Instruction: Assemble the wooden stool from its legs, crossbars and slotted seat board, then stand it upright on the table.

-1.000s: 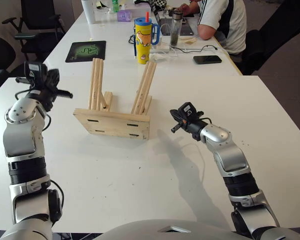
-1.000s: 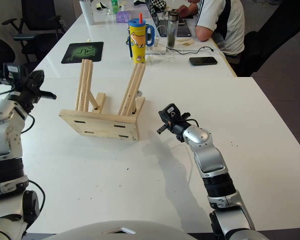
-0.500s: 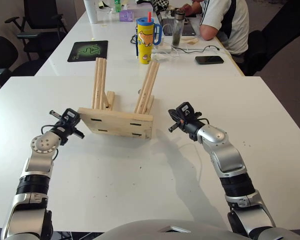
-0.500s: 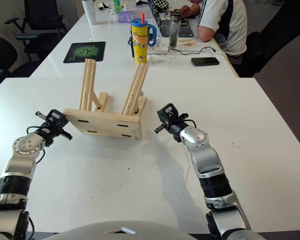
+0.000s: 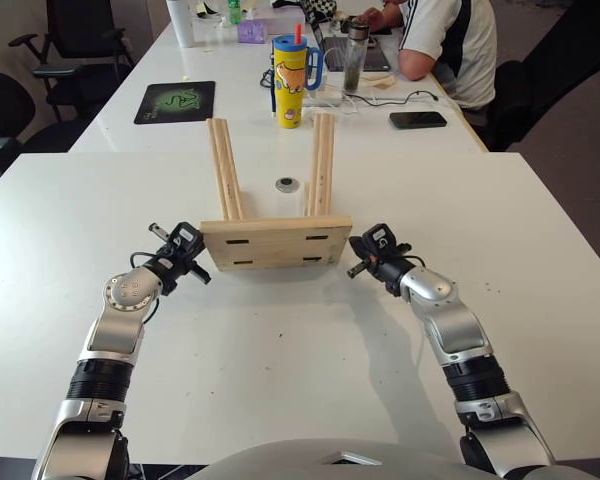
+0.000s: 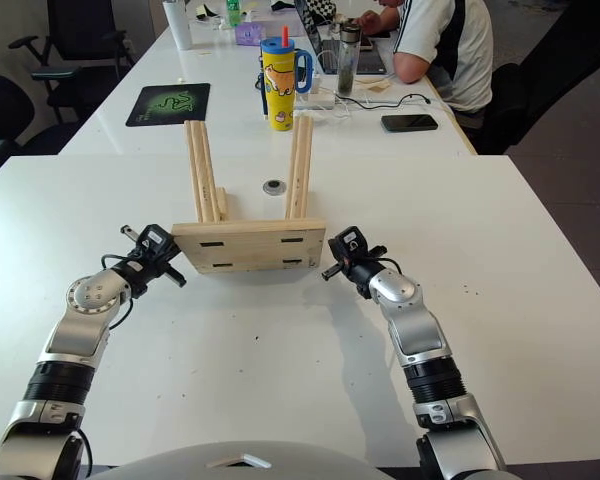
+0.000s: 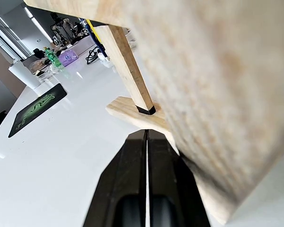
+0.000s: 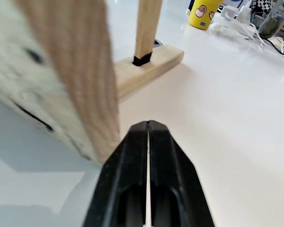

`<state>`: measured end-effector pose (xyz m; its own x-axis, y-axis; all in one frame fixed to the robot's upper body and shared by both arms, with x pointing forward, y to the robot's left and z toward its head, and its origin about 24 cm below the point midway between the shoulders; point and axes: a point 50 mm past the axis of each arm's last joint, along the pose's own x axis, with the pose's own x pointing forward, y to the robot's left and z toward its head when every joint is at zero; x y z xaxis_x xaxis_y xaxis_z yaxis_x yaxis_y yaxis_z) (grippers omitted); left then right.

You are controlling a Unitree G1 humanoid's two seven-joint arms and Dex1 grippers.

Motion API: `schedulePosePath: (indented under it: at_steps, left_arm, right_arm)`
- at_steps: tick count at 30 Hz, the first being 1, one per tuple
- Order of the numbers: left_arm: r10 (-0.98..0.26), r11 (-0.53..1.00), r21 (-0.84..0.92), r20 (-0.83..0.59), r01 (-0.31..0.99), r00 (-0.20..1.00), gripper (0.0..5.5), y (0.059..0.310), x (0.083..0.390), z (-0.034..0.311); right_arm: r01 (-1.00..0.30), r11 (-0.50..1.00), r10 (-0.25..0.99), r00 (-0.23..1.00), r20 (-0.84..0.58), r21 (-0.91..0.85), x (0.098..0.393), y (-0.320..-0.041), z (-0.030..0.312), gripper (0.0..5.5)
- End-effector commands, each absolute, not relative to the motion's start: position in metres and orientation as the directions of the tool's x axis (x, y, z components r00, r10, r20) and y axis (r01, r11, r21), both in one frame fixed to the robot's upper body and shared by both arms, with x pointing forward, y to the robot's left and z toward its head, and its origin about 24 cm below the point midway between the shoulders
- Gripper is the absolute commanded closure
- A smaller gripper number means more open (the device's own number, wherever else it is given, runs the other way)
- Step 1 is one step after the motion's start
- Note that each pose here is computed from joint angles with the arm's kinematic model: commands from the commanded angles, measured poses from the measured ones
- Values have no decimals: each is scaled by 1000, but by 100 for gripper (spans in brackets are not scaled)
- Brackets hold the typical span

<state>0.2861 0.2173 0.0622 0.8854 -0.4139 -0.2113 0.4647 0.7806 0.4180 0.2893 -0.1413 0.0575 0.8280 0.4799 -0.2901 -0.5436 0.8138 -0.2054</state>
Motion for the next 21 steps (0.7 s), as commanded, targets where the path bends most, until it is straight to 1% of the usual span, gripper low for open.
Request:
schedulePosePath:
  at_steps: [1,3,4,6,9,15,21]
  left_arm:
    - [-351,796,420,-267,436,897,548,223,283,50]
    - [-263,810,441,-317,387,911,548,236,283,42]
    - [-240,820,435,-331,373,913,548,241,281,40]
    - [-234,835,402,-357,376,904,548,242,278,36]
    - [-244,840,372,-390,394,888,548,238,273,31]
    - [-268,861,299,-419,410,868,548,219,269,22]
    - [-269,886,246,-416,392,869,548,206,270,22]
  right_arm:
    - [-548,812,483,824,-296,-200,291,-139,53,550]
    - [-542,819,481,827,-291,-188,293,-139,53,550]
    - [-538,821,476,829,-293,-191,294,-141,52,550]
    - [-529,826,464,834,-299,-194,296,-144,49,550]
    - [-511,844,449,839,-307,-162,301,-147,45,550]
    - [-523,834,450,829,-332,-176,311,-146,35,550]
    - [-564,806,491,807,-328,-180,315,-137,34,550]
